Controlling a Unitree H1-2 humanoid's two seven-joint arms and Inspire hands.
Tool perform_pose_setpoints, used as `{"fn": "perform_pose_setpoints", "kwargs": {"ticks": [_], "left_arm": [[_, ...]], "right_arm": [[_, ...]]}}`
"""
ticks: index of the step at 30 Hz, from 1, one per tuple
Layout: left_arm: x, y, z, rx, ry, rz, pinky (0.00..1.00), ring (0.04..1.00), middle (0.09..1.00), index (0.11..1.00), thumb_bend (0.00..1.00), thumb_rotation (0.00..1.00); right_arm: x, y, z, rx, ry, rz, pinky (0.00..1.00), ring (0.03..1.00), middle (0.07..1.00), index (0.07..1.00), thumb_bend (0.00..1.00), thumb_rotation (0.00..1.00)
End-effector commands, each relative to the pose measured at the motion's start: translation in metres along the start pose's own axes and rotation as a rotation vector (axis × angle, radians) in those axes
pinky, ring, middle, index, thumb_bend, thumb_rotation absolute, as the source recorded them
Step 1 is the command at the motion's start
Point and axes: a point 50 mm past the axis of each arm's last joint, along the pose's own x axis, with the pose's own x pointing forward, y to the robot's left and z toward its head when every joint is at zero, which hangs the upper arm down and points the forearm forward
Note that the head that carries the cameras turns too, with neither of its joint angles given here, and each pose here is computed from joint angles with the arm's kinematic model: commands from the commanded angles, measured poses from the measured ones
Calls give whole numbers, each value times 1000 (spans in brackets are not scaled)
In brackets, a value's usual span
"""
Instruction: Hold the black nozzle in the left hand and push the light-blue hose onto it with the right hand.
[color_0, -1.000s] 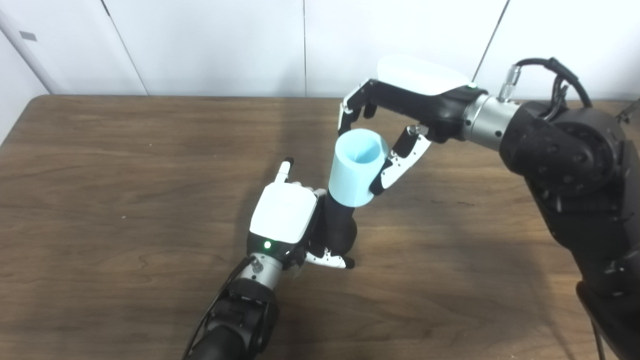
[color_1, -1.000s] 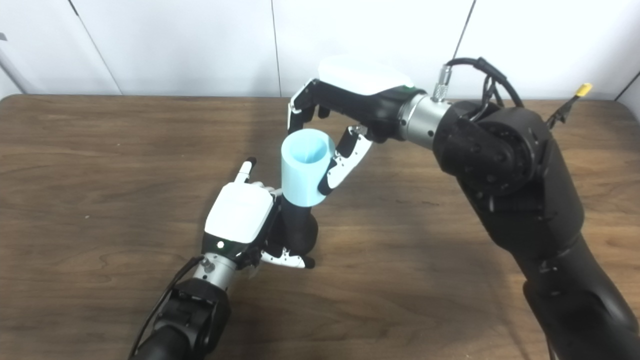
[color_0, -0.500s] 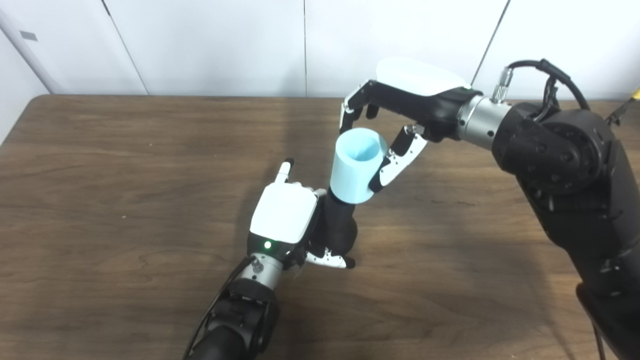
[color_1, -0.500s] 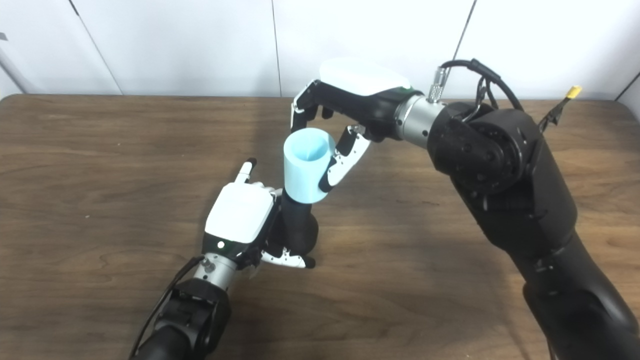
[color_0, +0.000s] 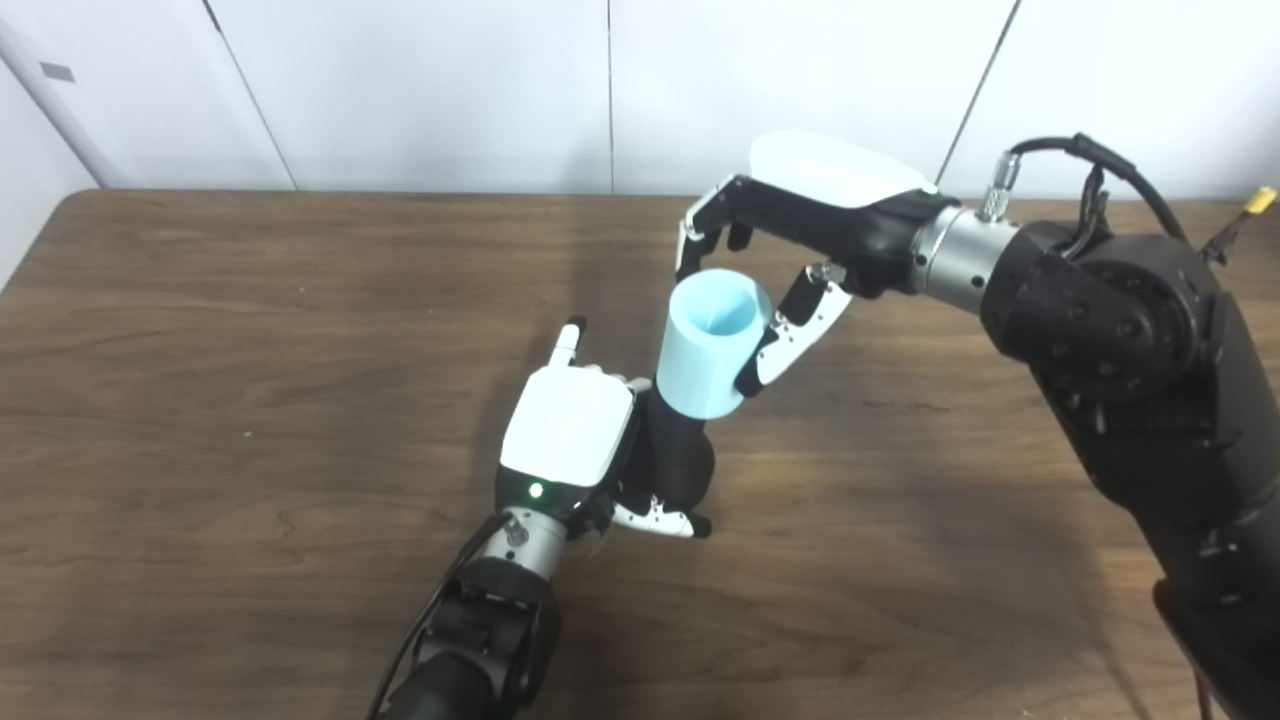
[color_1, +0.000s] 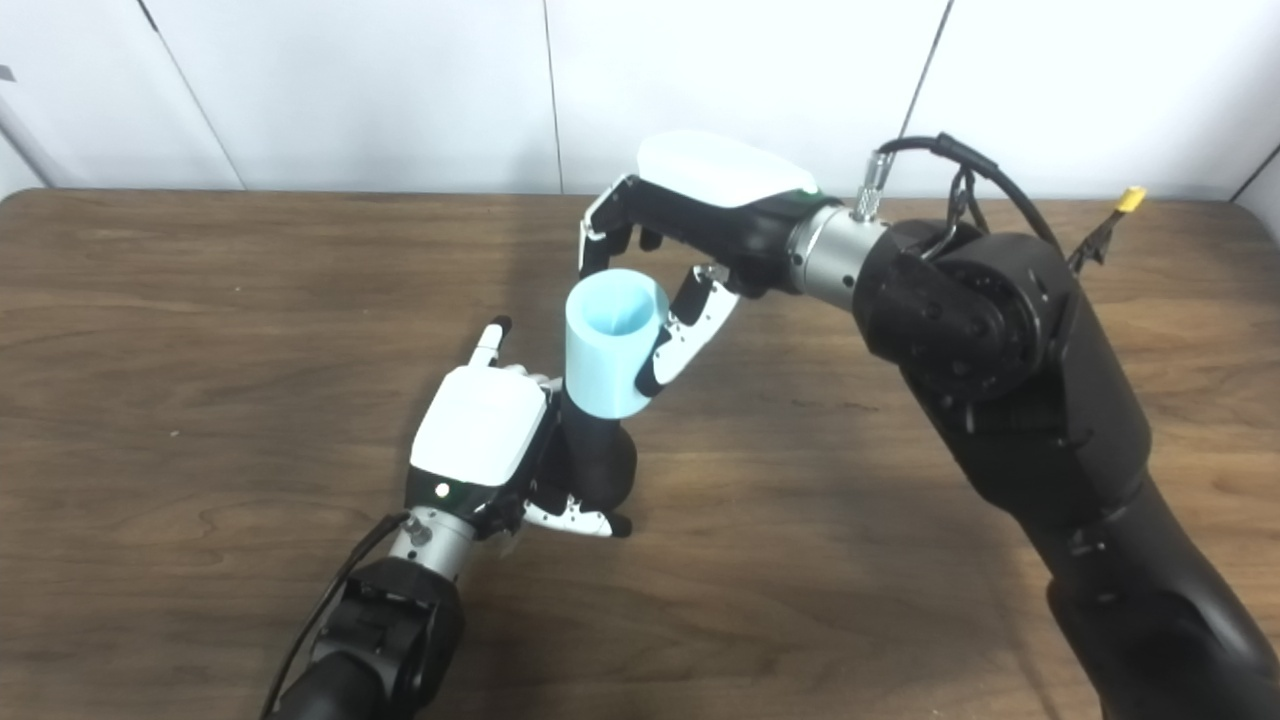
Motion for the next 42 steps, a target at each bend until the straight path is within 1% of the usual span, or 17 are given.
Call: {"fn": "perform_pose_setpoints", "kwargs": {"ticks": [1,4,10,17,21,26,30,34,38,42], "left_arm": [[-2,-9,7,10,-21,-45,997,629,519,467,523,0],[-2,-9,8,11,-21,-44,999,627,517,468,523,0],[-2,-10,8,9,-20,-41,985,622,516,468,523,0],[-1,-9,8,14,-18,-48,999,628,519,467,523,0],[-2,-9,8,12,-19,-43,992,628,513,471,523,0],[-2,-8,8,11,-20,-48,1000,634,519,468,523,0],[-1,-8,9,9,-18,-51,1000,634,518,468,523,0],[-1,-8,10,10,-18,-48,998,629,517,468,523,0],[-2,-9,10,2,-19,-47,991,629,515,470,523,0],[-2,-9,10,8,-17,-50,988,631,515,470,523,0]], "right_arm": [[-4,-26,9,-59,-19,-73,673,720,652,480,525,138],[-5,-30,9,-72,-22,-81,698,725,655,481,525,139],[-5,-30,9,-57,-19,-85,699,728,657,481,525,138],[-2,-19,7,-24,-19,-64,674,725,661,480,525,136],[0,-14,6,8,-25,-68,660,722,660,480,525,135],[1,-11,8,15,-25,-68,695,736,667,480,525,135],[2,-11,9,20,-31,-72,713,735,663,481,525,135],[2,-11,9,18,-34,-80,700,739,664,481,525,135],[1,-13,9,11,-35,-84,716,736,659,481,525,136],[1,-14,8,7,-36,-90,710,730,653,481,525,136]]}}
